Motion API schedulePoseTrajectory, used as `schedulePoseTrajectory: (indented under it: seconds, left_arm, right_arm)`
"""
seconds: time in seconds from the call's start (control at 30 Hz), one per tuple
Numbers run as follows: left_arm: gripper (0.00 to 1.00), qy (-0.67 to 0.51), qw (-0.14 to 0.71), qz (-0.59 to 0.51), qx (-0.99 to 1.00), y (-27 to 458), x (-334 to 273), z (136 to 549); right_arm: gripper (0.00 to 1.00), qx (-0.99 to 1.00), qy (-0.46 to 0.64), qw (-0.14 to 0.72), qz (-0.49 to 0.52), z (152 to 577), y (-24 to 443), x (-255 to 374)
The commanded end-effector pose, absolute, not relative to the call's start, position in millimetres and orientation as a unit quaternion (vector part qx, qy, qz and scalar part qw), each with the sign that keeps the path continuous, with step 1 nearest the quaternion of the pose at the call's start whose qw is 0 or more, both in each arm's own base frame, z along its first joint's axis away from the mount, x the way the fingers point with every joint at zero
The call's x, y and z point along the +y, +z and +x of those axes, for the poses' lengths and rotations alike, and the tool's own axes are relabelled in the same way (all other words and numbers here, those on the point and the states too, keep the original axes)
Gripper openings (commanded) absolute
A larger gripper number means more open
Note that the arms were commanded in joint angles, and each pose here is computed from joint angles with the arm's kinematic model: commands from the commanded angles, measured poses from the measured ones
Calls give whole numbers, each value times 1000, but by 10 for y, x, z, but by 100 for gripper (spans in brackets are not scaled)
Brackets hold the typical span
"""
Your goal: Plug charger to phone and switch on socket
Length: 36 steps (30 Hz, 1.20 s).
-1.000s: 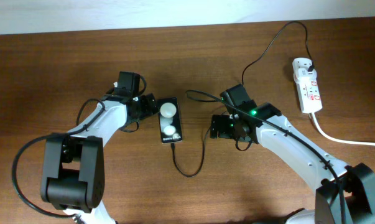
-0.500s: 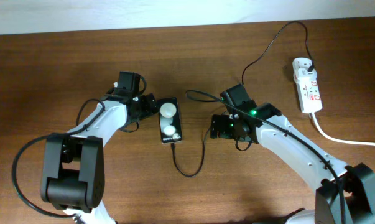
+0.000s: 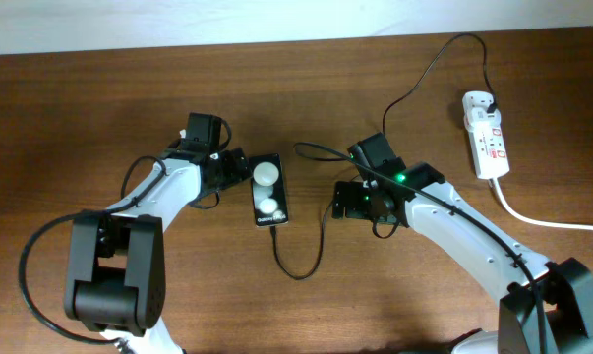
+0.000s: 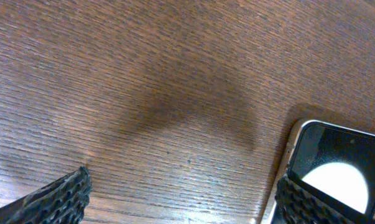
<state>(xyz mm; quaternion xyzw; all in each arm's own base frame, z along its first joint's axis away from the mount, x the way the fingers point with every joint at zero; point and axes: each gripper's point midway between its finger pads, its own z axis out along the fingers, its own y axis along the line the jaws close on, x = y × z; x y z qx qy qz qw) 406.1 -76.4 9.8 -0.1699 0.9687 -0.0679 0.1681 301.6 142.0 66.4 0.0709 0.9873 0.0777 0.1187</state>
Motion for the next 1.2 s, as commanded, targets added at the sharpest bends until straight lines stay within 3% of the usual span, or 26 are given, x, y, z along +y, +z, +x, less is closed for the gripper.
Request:
schedulePoseTrajectory:
  seconds: [0.0,1.0,1.17]
  left_arm:
    - [99,-57,151,-174,972,-10,-706,3970]
    - [99,-58,152,-173,971,-7,-712,3977]
    - [99,-58,152,-173,971,-7,-711,3977]
  right_arm:
    - [99,986,73,132,73,3058,723,1388]
    - [99,986,65,132,74,3056,720,1356]
    - [99,986,33,140,81,3125,1017,1262]
